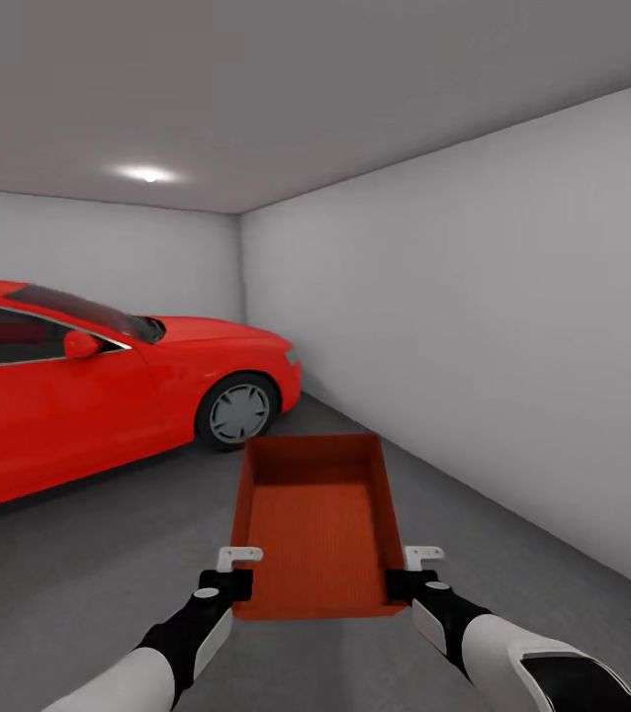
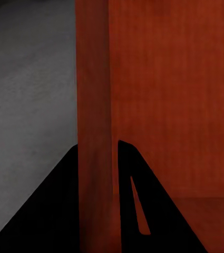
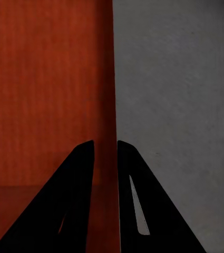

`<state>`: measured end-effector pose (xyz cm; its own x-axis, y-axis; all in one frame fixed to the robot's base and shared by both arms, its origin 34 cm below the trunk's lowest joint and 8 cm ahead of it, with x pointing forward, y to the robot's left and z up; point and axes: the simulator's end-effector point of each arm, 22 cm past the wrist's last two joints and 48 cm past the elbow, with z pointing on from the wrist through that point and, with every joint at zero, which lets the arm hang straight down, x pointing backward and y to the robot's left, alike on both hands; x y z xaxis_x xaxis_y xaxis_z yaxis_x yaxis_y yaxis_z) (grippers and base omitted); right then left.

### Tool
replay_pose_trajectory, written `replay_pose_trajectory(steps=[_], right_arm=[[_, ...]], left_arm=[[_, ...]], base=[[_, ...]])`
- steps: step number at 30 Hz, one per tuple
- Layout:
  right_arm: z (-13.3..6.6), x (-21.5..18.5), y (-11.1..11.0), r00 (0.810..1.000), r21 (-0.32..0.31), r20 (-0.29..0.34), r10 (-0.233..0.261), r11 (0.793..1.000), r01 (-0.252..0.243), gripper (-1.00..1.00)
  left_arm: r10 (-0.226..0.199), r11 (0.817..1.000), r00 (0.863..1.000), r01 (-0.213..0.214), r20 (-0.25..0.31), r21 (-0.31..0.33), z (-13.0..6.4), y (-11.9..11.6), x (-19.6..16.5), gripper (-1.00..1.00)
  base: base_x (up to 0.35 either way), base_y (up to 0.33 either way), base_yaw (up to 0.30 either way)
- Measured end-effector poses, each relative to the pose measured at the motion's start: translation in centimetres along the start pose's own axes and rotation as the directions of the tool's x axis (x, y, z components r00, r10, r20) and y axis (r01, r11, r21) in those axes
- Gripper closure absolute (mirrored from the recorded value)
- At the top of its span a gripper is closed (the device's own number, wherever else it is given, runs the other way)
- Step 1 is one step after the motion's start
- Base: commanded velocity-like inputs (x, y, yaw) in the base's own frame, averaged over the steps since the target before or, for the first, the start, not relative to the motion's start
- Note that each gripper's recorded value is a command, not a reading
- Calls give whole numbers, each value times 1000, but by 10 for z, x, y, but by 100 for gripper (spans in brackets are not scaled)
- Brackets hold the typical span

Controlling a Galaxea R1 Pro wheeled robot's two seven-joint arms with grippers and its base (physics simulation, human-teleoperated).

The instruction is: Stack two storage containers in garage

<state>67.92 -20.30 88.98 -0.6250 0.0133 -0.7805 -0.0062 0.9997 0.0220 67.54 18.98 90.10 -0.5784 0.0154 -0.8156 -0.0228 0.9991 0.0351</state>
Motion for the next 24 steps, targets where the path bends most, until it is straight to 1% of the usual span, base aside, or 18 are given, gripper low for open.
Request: replay_pose_trajectory(steps=[17, 24], right_arm=[[4, 6, -1, 1000, -1, -11, 0, 1000, 0, 100], [4, 6, -1, 1000, -2, -13, 0, 1000, 0, 100]], left_arm=[[-1, 1000, 1000, 1, -10, -1, 3, -1, 6, 100], [0, 1000, 1000, 0, -13, -2, 4, -1, 6, 100]], base=[[322, 75, -251], [247, 26, -239]])
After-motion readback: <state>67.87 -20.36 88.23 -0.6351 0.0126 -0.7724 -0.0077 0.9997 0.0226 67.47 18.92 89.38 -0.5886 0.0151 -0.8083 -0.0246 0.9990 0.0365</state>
